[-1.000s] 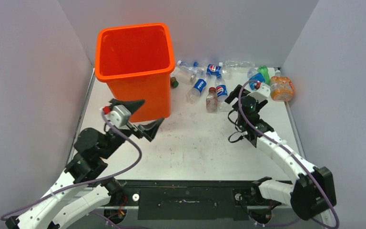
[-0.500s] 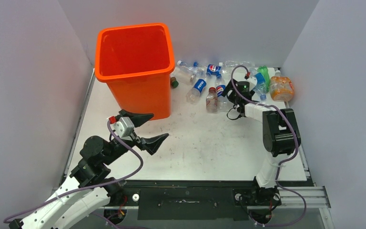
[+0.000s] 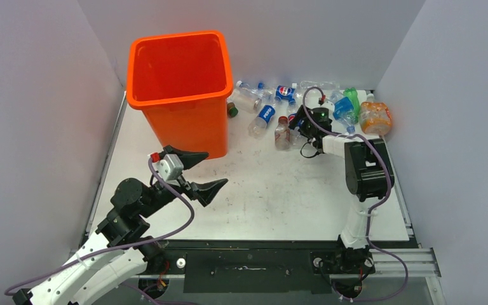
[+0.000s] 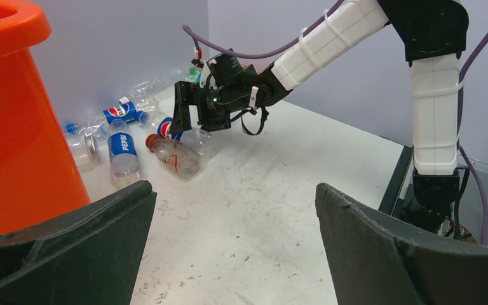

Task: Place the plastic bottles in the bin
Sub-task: Pick up the plastic bottle at the center of the board.

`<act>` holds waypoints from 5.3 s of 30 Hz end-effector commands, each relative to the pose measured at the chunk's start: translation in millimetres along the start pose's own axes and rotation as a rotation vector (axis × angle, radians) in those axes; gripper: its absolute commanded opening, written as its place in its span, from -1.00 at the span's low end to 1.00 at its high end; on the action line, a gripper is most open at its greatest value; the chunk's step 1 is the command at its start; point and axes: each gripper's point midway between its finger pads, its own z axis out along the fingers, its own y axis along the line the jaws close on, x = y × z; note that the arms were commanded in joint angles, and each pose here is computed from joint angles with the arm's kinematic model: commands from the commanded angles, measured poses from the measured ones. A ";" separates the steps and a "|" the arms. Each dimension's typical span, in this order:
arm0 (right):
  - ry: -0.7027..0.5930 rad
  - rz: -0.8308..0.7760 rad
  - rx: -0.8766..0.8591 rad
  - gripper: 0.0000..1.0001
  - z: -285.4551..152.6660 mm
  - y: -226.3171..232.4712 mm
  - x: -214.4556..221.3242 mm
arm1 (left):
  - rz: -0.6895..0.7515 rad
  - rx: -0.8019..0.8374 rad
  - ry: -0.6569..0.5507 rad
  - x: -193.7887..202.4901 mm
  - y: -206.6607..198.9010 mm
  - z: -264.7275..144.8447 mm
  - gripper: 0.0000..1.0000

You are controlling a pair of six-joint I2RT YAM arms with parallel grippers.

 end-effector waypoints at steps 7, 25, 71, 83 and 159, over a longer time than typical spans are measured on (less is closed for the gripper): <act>0.020 0.022 -0.070 0.79 4.0 3.3 22.4 | 0.001 0.012 -0.034 -10.5 -2.6 1.3 0.93; -0.379 0.108 -0.328 -0.07 -173.2 68.6 -37.3 | -0.071 -0.087 -0.067 -7.7 8.5 7.9 0.93; -0.289 -0.209 -1.337 0.02 -464.7 187.8 73.3 | -0.324 0.348 -0.177 -65.4 -99.7 106.6 0.13; -0.079 -0.554 -1.227 0.86 -452.5 195.1 95.3 | -0.227 0.387 -0.058 -71.6 -107.8 89.8 -0.50; -0.143 -0.455 -1.189 0.87 -454.1 204.9 78.3 | -0.251 0.183 -0.015 -101.8 -78.8 109.7 -1.00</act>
